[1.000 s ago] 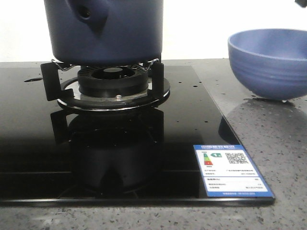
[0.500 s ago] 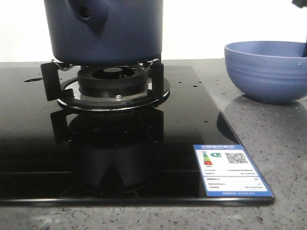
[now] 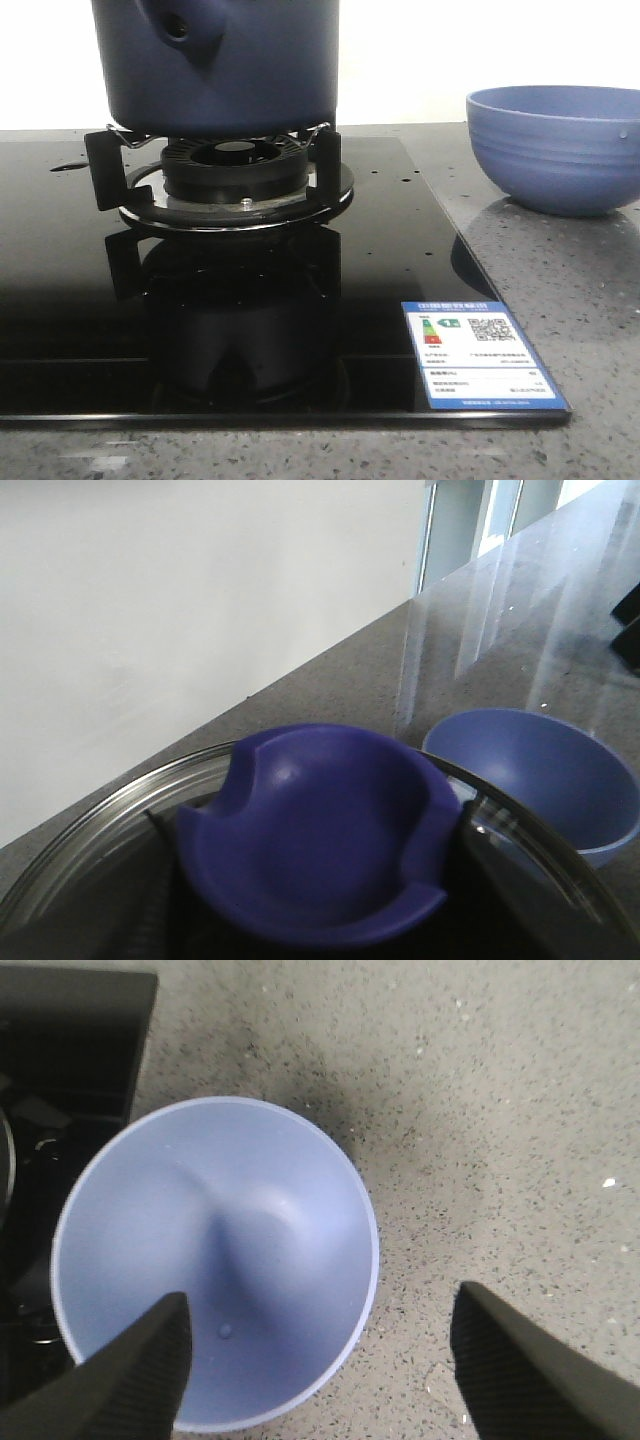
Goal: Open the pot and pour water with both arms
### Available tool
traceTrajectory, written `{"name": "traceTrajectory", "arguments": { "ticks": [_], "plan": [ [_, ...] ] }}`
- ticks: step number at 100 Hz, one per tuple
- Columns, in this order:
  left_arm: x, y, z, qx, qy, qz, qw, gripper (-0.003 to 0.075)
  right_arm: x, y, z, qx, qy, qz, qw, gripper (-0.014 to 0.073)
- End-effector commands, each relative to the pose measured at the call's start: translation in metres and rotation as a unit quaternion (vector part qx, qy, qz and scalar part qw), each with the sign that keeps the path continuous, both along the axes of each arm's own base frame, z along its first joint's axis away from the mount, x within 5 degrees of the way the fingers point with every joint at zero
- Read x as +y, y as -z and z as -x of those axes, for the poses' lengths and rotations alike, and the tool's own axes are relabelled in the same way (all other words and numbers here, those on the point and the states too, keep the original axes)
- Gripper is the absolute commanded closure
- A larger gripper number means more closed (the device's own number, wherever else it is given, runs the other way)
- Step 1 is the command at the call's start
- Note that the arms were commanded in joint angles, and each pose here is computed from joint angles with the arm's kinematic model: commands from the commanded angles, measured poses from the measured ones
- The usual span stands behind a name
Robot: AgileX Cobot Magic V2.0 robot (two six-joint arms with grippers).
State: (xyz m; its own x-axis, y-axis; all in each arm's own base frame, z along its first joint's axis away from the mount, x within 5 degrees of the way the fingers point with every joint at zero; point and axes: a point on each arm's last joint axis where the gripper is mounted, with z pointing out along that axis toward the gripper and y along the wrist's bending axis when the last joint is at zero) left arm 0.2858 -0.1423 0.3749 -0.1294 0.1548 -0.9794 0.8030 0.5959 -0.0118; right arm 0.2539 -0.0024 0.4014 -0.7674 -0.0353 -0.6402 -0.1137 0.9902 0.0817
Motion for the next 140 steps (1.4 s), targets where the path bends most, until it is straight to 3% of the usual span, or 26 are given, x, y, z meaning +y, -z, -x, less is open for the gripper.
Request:
{"name": "traceTrajectory", "arguments": {
  "ticks": [1, 53, 62, 79, 88, 108, 130, 140],
  "plan": [
    [0.000, -0.021, 0.003, -0.023, -0.014, 0.037, 0.999, 0.0391, 0.000, -0.025, 0.012, -0.061, 0.002, 0.000, 0.998, 0.0104],
    [-0.005, -0.006, -0.007, -0.004, 0.000, 0.028, 1.000, 0.0389, 0.000, -0.028, 0.017, -0.070, 0.002, -0.001, 0.998, 0.0104],
    [-0.005, -0.006, -0.007, -0.004, 0.000, 0.028, 1.000, 0.0344, 0.000, -0.028, 0.017, -0.070, 0.002, -0.001, 0.998, 0.0104],
    [-0.006, -0.006, -0.006, -0.003, 0.010, 0.029, 1.000, 0.0182, 0.000, -0.028, 0.017, -0.070, 0.002, -0.001, 0.998, 0.0104],
    [-0.006, -0.009, -0.003, -0.006, 0.021, 0.032, 0.999, 0.0154, 0.000, -0.028, 0.017, -0.070, 0.001, 0.000, 0.998, 0.0104],
    [0.004, -0.031, 0.013, -0.042, 0.014, 0.039, 0.998, 0.0154, 0.001, -0.028, 0.018, -0.069, 0.000, 0.000, 0.998, 0.0104],
    [0.048, -0.079, 0.050, -0.130, -0.048, 0.050, 0.989, 0.0156, 0.008, -0.039, 0.026, -0.103, -0.023, -0.029, 0.994, 0.0105],
    [0.073, -0.098, 0.068, -0.143, -0.113, 0.075, 0.980, 0.0237, 0.014, -0.049, 0.028, -0.149, -0.028, -0.070, 0.986, 0.0168]
  ]
}}
